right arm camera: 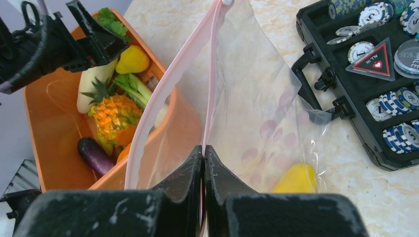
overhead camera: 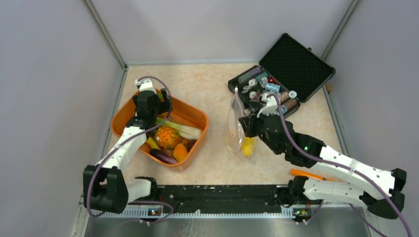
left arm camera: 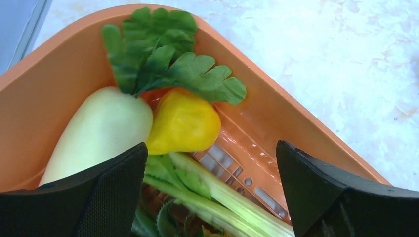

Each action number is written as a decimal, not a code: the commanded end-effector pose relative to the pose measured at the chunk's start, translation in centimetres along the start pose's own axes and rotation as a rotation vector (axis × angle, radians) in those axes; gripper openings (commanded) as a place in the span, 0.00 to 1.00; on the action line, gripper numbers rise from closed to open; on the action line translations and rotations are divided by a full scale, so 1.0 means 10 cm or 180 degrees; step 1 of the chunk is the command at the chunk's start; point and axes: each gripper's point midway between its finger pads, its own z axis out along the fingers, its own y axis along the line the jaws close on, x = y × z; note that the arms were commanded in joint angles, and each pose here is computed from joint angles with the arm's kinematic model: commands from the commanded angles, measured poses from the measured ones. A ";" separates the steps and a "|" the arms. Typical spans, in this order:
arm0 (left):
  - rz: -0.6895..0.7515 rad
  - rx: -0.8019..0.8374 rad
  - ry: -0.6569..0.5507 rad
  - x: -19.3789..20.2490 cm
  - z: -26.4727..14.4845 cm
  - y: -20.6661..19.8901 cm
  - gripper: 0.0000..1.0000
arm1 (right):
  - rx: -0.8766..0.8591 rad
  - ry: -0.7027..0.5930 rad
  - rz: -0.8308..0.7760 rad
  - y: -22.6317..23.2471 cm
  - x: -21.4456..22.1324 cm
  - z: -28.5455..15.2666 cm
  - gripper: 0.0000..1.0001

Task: Place the food in the zip-top bag and seal the zipper
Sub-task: Pick up the fake fruit from the bin, then place the fake fruit in the zipper food storage bag, then pick up the fake vegetable from the bin.

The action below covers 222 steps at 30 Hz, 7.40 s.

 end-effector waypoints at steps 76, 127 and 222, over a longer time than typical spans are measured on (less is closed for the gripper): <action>0.0299 0.3178 -0.0921 -0.80 -1.85 -1.43 0.18 | -0.0075 -0.0081 0.0098 0.03 -0.05 -0.01 0.05; 0.0166 0.4066 0.0132 0.29 -2.14 -2.63 0.27 | -0.0197 -0.0221 0.0258 0.16 -0.19 0.01 0.05; 0.1666 -0.0004 0.0375 0.00 0.01 0.20 0.99 | -0.0404 -0.0159 -0.0022 0.20 -0.19 -0.09 0.06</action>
